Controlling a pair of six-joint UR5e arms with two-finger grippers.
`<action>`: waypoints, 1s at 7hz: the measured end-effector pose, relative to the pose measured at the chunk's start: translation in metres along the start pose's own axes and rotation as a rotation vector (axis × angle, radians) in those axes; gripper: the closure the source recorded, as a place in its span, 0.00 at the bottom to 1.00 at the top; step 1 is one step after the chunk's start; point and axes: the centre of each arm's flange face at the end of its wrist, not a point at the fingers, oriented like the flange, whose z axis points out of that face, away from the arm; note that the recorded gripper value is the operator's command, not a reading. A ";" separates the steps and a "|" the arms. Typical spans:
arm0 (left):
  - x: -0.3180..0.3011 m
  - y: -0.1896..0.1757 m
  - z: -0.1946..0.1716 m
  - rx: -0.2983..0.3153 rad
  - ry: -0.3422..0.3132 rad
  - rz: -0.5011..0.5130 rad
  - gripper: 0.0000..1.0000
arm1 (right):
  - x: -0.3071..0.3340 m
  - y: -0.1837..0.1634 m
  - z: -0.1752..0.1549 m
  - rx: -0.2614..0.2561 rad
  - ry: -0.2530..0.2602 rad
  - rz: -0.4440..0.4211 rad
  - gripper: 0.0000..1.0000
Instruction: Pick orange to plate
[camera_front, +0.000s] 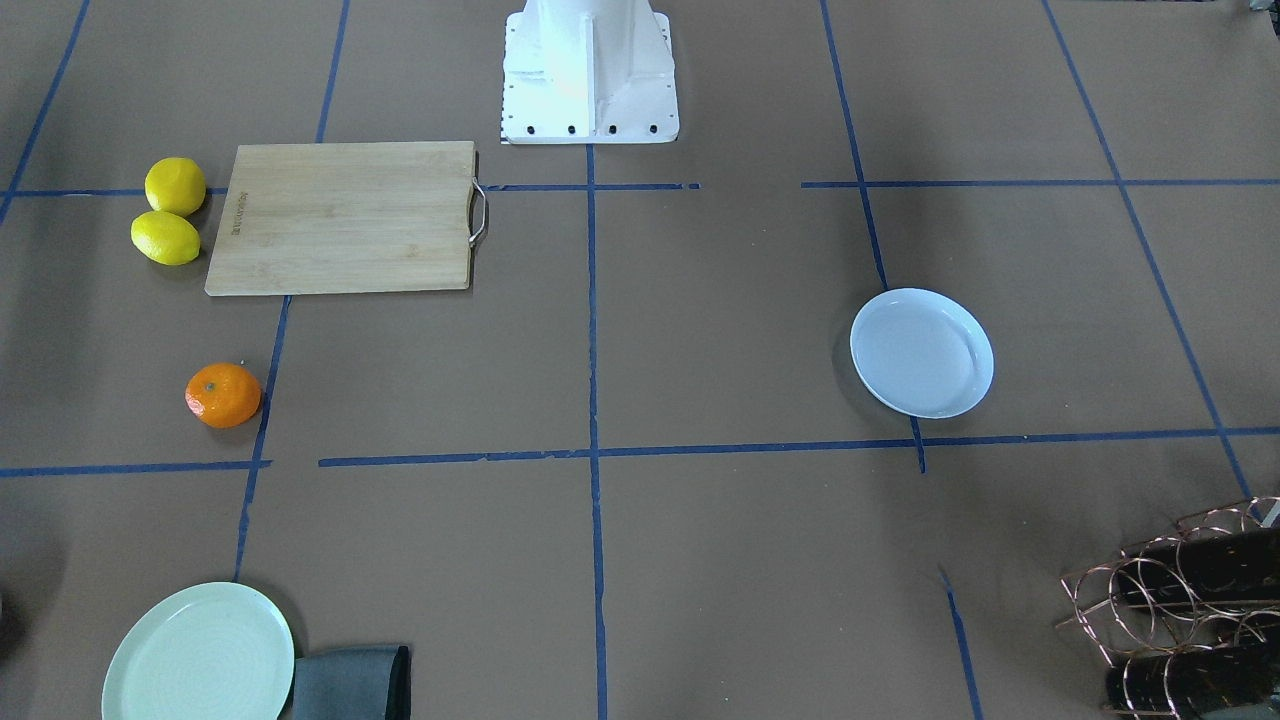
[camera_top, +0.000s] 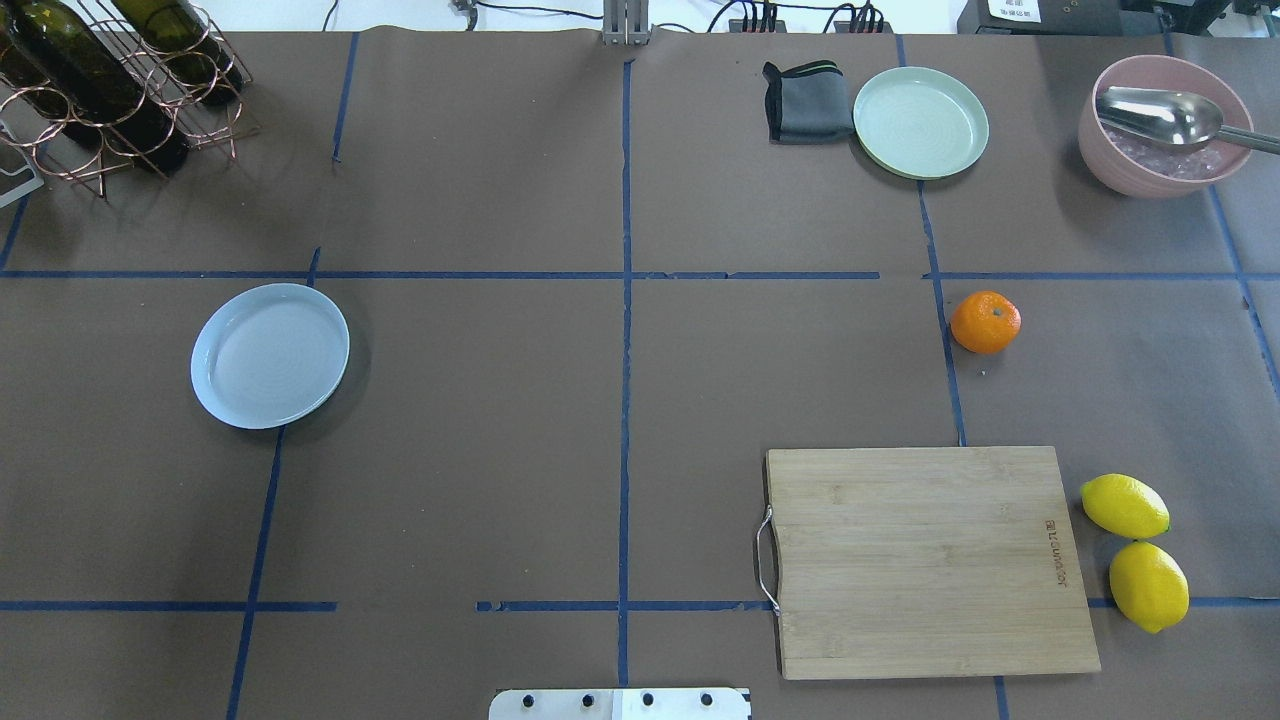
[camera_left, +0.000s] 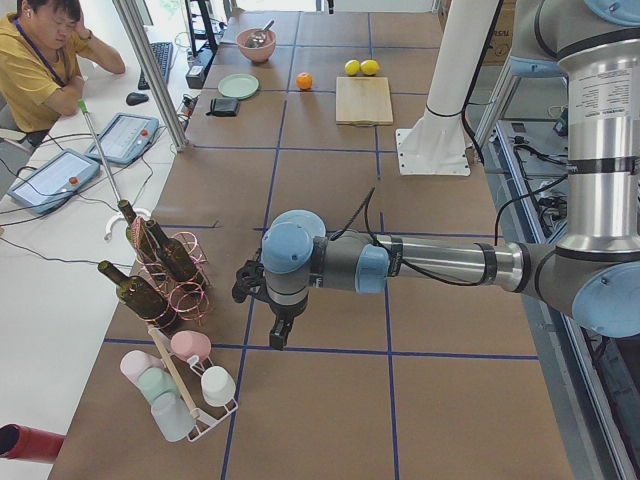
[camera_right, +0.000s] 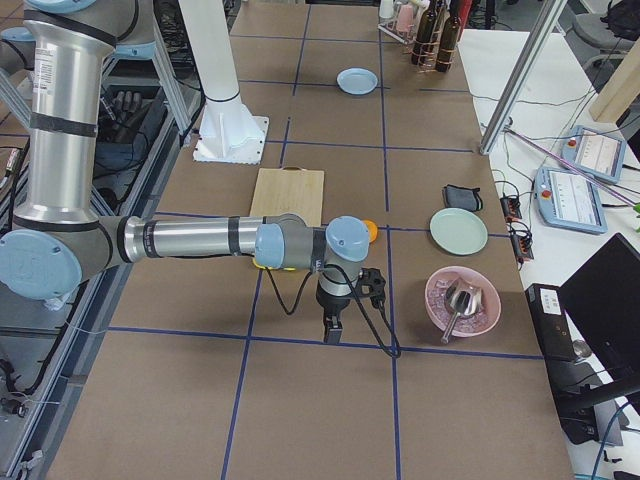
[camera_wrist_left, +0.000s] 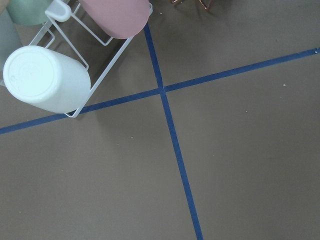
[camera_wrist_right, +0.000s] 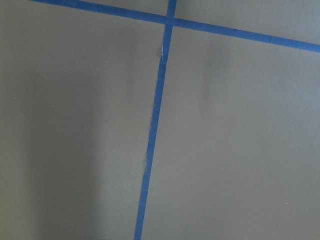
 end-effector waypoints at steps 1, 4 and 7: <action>0.000 0.000 -0.001 0.001 0.000 0.001 0.00 | 0.000 0.000 0.000 0.000 0.000 0.000 0.00; 0.006 -0.004 -0.007 0.015 -0.008 0.016 0.00 | -0.008 -0.006 -0.011 0.024 0.001 -0.019 0.00; 0.025 -0.039 -0.030 0.111 -0.029 0.117 0.00 | -0.044 -0.027 -0.060 0.127 0.009 -0.094 0.00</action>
